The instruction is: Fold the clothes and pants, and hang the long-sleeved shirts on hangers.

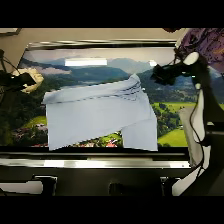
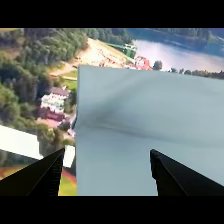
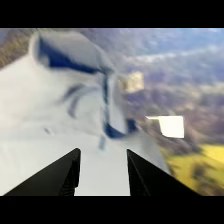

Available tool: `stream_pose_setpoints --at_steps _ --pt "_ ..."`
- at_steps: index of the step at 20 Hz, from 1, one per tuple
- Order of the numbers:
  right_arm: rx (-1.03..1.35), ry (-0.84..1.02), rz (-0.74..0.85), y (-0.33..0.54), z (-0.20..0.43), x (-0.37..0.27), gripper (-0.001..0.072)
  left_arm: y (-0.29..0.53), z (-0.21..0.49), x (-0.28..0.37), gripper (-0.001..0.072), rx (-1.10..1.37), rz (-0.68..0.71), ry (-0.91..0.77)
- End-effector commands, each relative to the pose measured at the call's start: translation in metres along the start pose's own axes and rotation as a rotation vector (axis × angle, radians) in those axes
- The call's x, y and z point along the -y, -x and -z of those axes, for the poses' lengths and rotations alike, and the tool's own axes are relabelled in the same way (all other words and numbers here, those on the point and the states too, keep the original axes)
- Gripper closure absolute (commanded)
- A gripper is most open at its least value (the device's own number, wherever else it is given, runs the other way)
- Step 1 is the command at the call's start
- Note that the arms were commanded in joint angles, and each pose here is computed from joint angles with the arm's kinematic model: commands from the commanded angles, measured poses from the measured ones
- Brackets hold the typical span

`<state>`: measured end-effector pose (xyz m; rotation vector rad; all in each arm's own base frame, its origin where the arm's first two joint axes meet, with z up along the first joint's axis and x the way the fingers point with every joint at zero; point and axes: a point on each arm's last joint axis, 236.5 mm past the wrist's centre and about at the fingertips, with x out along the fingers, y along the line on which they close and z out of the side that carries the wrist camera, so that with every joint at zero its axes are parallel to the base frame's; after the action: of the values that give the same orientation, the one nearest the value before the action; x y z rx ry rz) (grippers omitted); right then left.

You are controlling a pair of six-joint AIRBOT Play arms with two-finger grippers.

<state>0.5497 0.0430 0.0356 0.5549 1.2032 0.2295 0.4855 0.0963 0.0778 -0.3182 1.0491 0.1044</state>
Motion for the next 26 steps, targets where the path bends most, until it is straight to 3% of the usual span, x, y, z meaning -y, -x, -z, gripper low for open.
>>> stream_pose_setpoints --at_steps 1,5,9,13,19,26 --pt "-0.166 0.053 -0.080 0.046 0.039 0.055 0.0356 0.028 0.038 -0.015 0.0096 -0.077 0.014 0.008" --pt "-0.251 -0.089 -0.225 0.035 0.079 0.102 0.0353 0.019 0.098 -0.025 0.0095 -0.186 0.006 0.055" --pt "-0.302 -0.090 -0.238 -0.006 0.119 0.126 0.0350 0.007 0.119 -0.027 0.0096 -0.241 0.007 0.082" --pt "-0.345 -0.108 -0.281 -0.041 0.146 0.122 0.0279 0.007 0.119 -0.027 0.0096 -0.241 0.006 0.087" --pt "-0.433 -0.074 -0.325 -0.067 0.172 0.098 0.0282 0.007 0.119 -0.027 0.0096 -0.241 0.002 0.115" --pt "-0.527 -0.091 -0.303 -0.057 0.191 0.098 0.0352 0.007 0.119 -0.027 0.0095 -0.241 0.002 0.115"
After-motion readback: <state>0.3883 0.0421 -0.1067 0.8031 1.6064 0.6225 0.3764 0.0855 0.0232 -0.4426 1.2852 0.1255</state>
